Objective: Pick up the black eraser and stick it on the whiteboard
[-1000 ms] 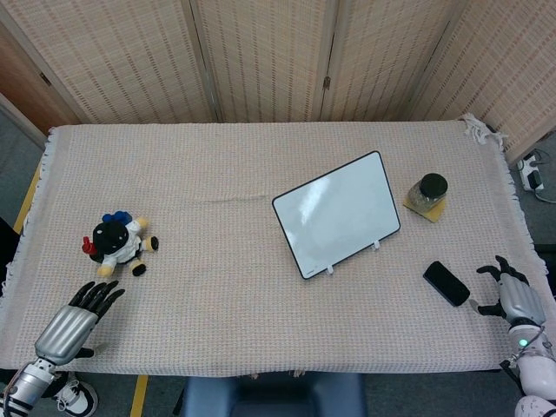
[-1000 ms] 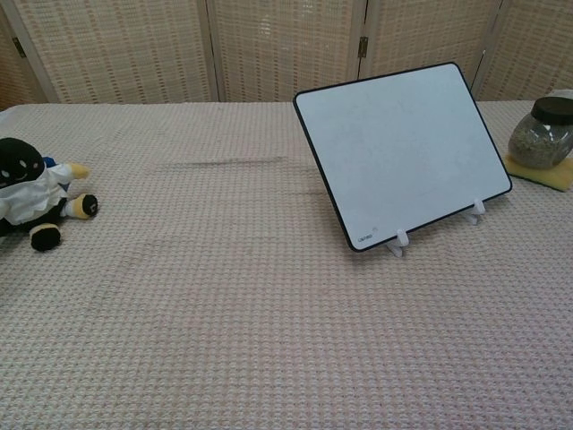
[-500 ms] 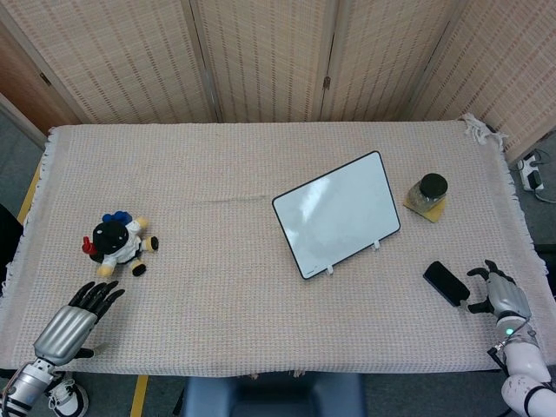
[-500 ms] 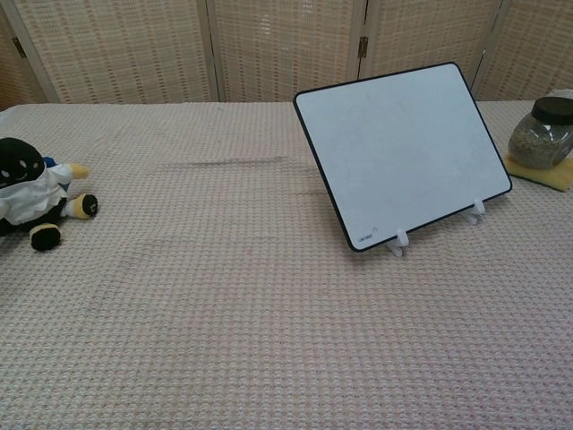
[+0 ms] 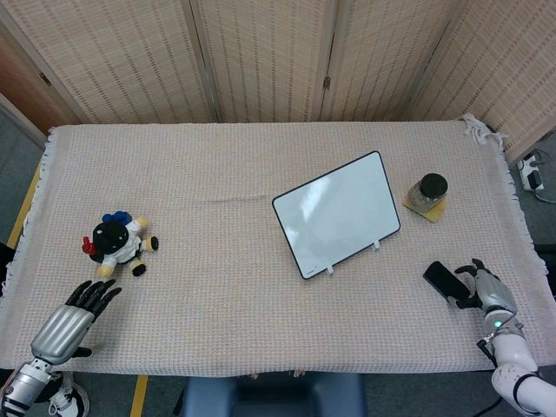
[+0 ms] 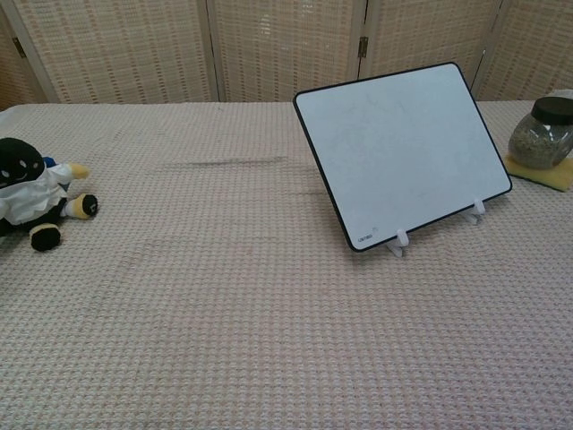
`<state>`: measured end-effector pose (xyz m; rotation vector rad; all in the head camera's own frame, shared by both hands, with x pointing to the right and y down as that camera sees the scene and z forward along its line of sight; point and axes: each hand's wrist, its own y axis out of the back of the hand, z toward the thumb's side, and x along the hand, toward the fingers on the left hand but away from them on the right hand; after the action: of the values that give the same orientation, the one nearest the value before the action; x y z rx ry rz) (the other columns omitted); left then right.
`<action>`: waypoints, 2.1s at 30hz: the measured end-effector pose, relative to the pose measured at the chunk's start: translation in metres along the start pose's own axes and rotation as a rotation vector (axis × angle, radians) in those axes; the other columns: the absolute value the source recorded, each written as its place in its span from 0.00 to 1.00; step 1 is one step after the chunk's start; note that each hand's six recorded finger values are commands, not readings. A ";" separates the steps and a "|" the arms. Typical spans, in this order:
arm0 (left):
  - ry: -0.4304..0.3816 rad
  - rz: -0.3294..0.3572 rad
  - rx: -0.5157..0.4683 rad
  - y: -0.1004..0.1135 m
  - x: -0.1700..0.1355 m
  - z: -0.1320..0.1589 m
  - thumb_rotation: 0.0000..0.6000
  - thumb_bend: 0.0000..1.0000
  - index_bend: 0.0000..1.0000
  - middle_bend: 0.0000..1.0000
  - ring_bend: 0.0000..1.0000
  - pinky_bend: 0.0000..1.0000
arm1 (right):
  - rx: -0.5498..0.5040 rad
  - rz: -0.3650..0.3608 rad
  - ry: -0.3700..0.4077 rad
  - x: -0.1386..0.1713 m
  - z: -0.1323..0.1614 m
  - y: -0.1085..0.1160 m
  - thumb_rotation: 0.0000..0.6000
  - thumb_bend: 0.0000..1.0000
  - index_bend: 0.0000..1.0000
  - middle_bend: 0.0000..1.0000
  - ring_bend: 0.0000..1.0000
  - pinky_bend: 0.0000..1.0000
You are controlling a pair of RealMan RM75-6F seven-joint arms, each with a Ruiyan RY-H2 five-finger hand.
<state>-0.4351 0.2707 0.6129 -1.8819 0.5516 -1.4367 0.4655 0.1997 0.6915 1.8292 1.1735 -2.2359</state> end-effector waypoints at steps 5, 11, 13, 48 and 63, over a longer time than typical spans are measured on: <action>-0.001 -0.001 -0.002 0.000 0.000 0.000 1.00 0.21 0.00 0.04 0.03 0.00 | -0.004 0.000 0.008 -0.002 0.006 -0.001 1.00 0.32 0.28 0.00 0.01 0.00; -0.002 -0.002 -0.003 0.000 0.000 -0.001 1.00 0.21 0.00 0.04 0.03 0.00 | -0.004 -0.006 0.013 -0.004 0.010 -0.002 1.00 0.32 0.28 0.00 0.02 0.00; -0.002 -0.001 -0.002 0.000 0.000 0.000 1.00 0.21 0.00 0.04 0.03 0.00 | -0.004 -0.012 0.015 -0.004 0.011 -0.002 1.00 0.32 0.28 0.00 0.03 0.00; -0.008 -0.004 -0.009 0.000 -0.001 -0.001 1.00 0.21 0.00 0.04 0.03 0.00 | 0.065 -0.081 -0.012 -0.007 0.012 -0.008 1.00 0.32 0.48 0.00 0.08 0.00; -0.009 0.001 -0.006 0.001 -0.003 0.000 1.00 0.21 0.00 0.04 0.02 0.00 | 0.051 -0.125 -0.022 -0.004 0.012 -0.002 1.00 0.32 0.61 0.04 0.11 0.00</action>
<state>-0.4363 0.2724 0.6099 -1.8917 0.5534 -1.4267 0.4560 0.1931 0.6965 1.7909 1.2720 -2.3672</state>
